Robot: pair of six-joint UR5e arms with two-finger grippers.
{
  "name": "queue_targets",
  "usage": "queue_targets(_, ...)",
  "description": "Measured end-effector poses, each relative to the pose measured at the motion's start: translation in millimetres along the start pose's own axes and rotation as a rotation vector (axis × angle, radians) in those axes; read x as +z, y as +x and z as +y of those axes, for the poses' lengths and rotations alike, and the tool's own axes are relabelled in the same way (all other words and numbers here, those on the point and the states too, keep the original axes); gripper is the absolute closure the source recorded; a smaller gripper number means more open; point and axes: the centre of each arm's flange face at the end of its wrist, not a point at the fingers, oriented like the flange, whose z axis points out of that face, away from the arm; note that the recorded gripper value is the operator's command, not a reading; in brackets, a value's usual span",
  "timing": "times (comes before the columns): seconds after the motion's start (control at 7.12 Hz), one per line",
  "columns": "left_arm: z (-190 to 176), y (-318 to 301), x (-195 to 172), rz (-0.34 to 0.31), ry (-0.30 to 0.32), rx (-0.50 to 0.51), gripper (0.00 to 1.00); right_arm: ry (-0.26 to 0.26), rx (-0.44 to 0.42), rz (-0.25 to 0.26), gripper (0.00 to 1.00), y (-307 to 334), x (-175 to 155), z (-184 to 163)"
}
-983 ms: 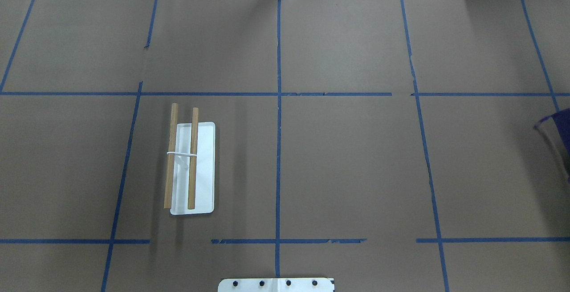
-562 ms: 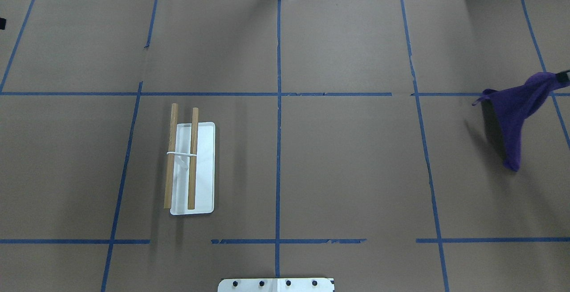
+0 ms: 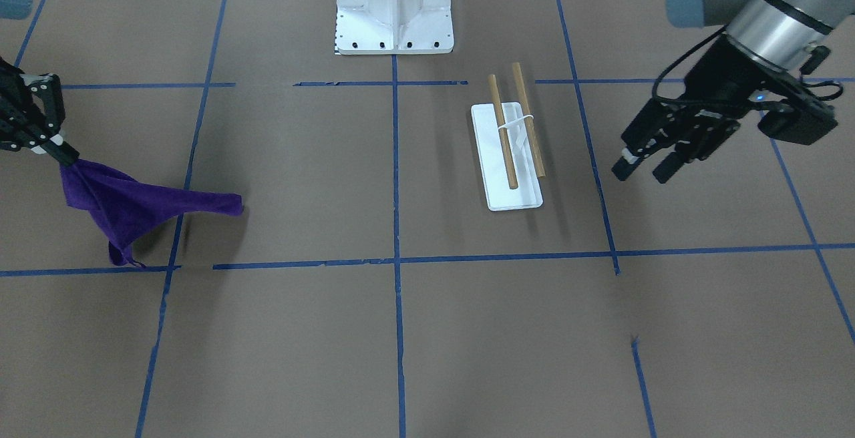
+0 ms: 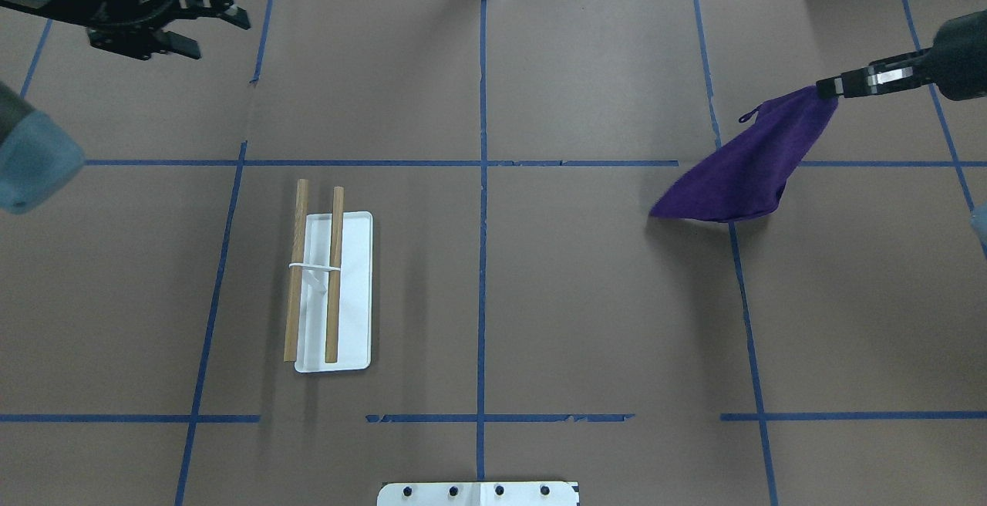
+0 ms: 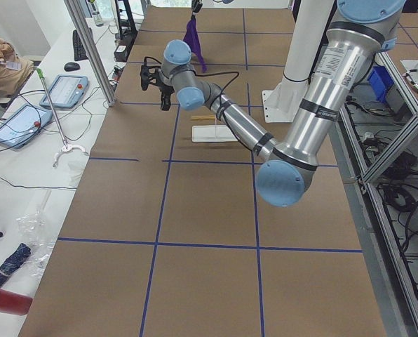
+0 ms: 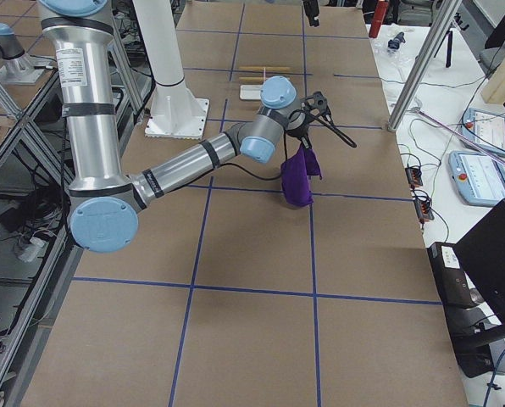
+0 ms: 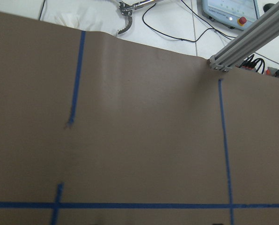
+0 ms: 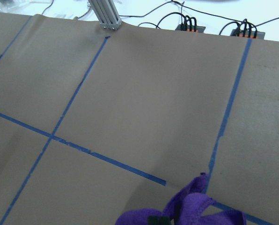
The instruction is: Hang towel on rack
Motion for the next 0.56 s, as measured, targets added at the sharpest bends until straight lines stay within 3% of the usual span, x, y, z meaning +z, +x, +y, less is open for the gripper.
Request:
queue_targets(0.28, 35.3, 64.2, 25.5, 0.019, -0.052, -0.18, 0.25, 0.091, -0.011, -0.052, 1.0, -92.0, 35.8, -19.3)
queue_targets(0.56, 67.9, 114.1, 57.6, 0.001, -0.093, -0.267, 0.23, 0.173, -0.048, -0.121, 1.0, -177.2, 58.4, -27.6)
